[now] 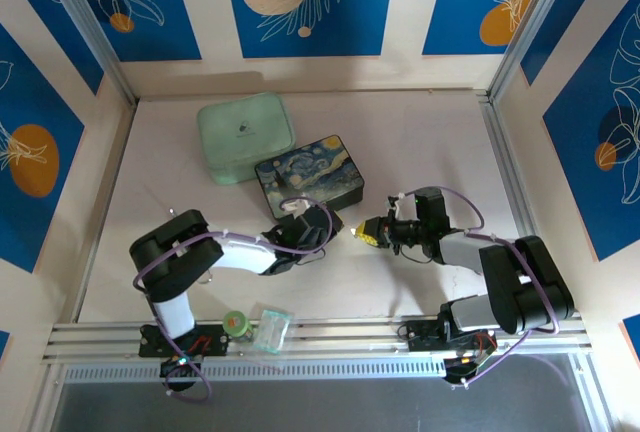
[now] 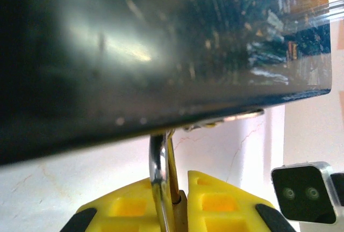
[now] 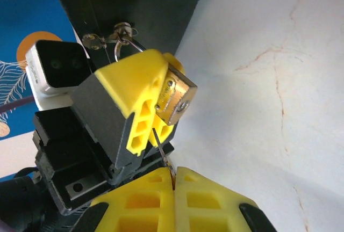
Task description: Unlock a padlock with a key
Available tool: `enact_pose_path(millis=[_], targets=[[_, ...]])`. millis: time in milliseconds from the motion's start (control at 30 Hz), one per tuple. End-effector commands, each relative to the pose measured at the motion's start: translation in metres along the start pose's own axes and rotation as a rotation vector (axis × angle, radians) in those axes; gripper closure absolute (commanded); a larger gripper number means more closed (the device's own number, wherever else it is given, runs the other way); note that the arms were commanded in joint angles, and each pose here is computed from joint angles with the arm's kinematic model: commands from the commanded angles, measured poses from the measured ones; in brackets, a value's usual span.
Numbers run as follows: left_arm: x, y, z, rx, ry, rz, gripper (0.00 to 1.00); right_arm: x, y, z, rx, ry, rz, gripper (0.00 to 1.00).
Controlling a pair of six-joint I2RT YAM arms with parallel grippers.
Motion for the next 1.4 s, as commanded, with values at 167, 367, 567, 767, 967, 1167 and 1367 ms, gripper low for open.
enact_pose_path(millis=[167,367,567,767,967,1167,1367], targets=[[0.005,0.008,-0.008,0.082,-0.001,-0.028,1.0,0.0,-0.001,0.003,0.0,0.053,-0.013,1.0],[0.007,0.0,-0.007,0.074,0.01,-0.017,1.0,-0.008,0.004,-0.006,0.018,0.055,-0.036,1.0],[0.009,-0.005,-0.008,0.061,0.01,-0.017,1.0,-0.012,0.008,-0.011,0.032,0.065,-0.038,1.0],[0.008,-0.008,-0.012,0.031,-0.014,-0.026,1.0,-0.014,0.004,-0.008,0.013,0.066,-0.016,1.0],[0.016,-0.022,-0.022,-0.018,-0.064,-0.036,1.0,-0.014,0.004,-0.005,0.01,0.075,-0.018,1.0],[0.02,-0.032,-0.027,-0.029,-0.062,-0.019,1.0,-0.021,0.01,-0.003,0.031,0.095,-0.017,1.0],[0.022,-0.034,-0.027,0.006,-0.069,0.005,1.0,-0.031,0.016,-0.003,0.04,0.112,-0.047,1.0]])
Point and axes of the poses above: each hand's point on the last joint's axis, 136 mm out from that joint toward the fingers, its own x axis back along the fingers, its own y axis along the line the jaws close on, z = x × y, the point moved 8 cm from there along x, back along the fingers, and after that the axes turned 12 degrees about x, right-handed, at the moved point
